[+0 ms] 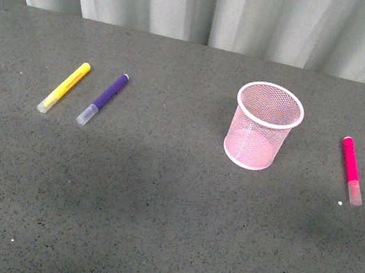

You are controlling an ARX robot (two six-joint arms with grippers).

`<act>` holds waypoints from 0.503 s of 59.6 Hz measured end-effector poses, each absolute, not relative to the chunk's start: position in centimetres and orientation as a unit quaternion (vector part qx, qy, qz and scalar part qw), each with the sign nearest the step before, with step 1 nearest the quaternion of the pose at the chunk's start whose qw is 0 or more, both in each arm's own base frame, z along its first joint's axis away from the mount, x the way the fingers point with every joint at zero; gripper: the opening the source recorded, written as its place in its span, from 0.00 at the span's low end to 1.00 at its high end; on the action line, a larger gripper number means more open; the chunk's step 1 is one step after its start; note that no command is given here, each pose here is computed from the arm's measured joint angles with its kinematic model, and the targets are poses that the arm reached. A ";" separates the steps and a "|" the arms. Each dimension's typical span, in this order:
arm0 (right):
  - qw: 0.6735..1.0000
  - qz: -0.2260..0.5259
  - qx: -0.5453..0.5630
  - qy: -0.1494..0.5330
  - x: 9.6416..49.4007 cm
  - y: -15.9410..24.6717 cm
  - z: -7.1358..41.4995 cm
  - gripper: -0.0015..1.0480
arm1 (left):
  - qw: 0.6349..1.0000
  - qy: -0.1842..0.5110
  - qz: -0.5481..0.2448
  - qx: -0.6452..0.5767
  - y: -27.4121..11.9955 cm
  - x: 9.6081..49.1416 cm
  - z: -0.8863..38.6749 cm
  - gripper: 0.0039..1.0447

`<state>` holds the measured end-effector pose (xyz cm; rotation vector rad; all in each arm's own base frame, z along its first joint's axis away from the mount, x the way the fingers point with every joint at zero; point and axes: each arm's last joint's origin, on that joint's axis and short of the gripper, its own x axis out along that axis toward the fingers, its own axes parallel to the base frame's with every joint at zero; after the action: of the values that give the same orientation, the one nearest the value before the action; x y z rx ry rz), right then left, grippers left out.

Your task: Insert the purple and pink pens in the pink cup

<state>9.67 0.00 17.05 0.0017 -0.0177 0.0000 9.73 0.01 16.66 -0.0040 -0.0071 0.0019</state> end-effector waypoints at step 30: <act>1.000 0.000 0.001 -0.009 9.7 0.0 17.0 0.93 | 1.000 -0.004 0.001 -0.002 0.0 9.7 16.7 0.94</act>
<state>9.67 0.00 17.05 0.0017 -0.0177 0.0000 9.73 0.01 16.66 -0.0040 -0.0071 0.0019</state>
